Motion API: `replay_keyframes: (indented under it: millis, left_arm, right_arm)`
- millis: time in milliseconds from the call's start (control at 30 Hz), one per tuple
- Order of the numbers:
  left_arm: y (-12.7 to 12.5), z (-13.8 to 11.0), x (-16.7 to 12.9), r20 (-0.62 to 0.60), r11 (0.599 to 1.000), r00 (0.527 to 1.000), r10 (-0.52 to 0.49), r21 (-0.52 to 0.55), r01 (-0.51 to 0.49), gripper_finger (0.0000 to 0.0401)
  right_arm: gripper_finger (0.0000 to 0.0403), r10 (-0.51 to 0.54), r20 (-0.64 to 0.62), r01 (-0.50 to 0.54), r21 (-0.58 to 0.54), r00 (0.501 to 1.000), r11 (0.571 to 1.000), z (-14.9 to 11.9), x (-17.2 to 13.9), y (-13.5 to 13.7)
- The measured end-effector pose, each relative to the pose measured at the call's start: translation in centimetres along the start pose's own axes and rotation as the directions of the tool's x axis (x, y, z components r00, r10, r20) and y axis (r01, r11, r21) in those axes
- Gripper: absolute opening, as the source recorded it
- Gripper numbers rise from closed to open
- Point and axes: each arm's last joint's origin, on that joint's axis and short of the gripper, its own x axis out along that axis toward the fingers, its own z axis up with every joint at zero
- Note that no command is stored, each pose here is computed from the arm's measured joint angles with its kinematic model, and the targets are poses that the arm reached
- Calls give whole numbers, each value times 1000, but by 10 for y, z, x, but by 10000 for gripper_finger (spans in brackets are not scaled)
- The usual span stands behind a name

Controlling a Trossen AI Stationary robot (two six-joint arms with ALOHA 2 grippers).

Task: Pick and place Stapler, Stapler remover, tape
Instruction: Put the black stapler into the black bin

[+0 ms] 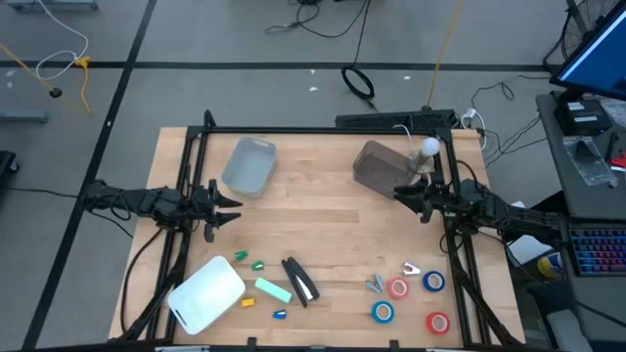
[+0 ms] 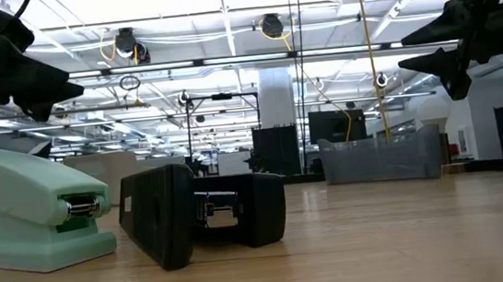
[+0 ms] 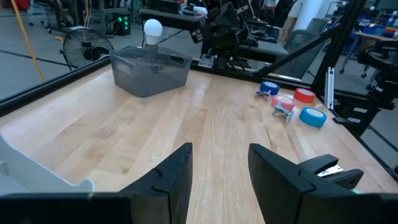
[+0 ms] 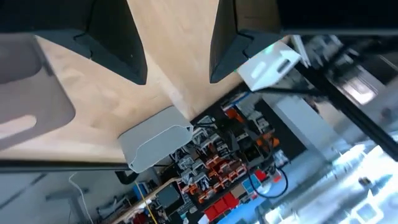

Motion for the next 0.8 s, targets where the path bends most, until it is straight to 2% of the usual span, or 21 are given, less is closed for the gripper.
replay_keyframes:
  millis: [200, 333, 467, 533, 633, 700, 800]
  left_arm:
    - [0, 0, 0, 4, 999, 1000, 9, 47, -9, 154]
    - [0, 1, 0, 12, 999, 1000, 14, -37, -13, 154]
    - [-1, 13, -1, 138, 986, 990, 39, -166, -16, 154]
    - [-2, 22, -2, 223, 978, 975, 17, -208, 31, 154]
    - [-7, 34, -6, 333, 962, 938, -97, -211, 175, 154]
    - [-10, 39, -7, 381, 947, 908, -172, -189, 259, 154]
    - [-13, 44, -5, 411, 930, 888, -207, -198, 308, 154]
  right_arm:
    - [167, 0, 0, 0, 56, 1000, 998, 0, 0, 0]
    - [167, 0, 0, 0, 107, 1000, 994, 0, 0, 0]
    - [167, 0, 0, 0, 136, 1000, 991, 0, 0, 0]
    - [167, -1, 0, 1, 149, 1000, 989, 0, 0, 0]
    - [167, -2, -1, 2, 151, 1000, 989, 0, 0, 0]
    - [167, -6, 1, 6, 148, 1000, 989, 0, 0, 0]
    - [167, -24, 11, 22, 132, 1000, 991, 0, 0, -1]
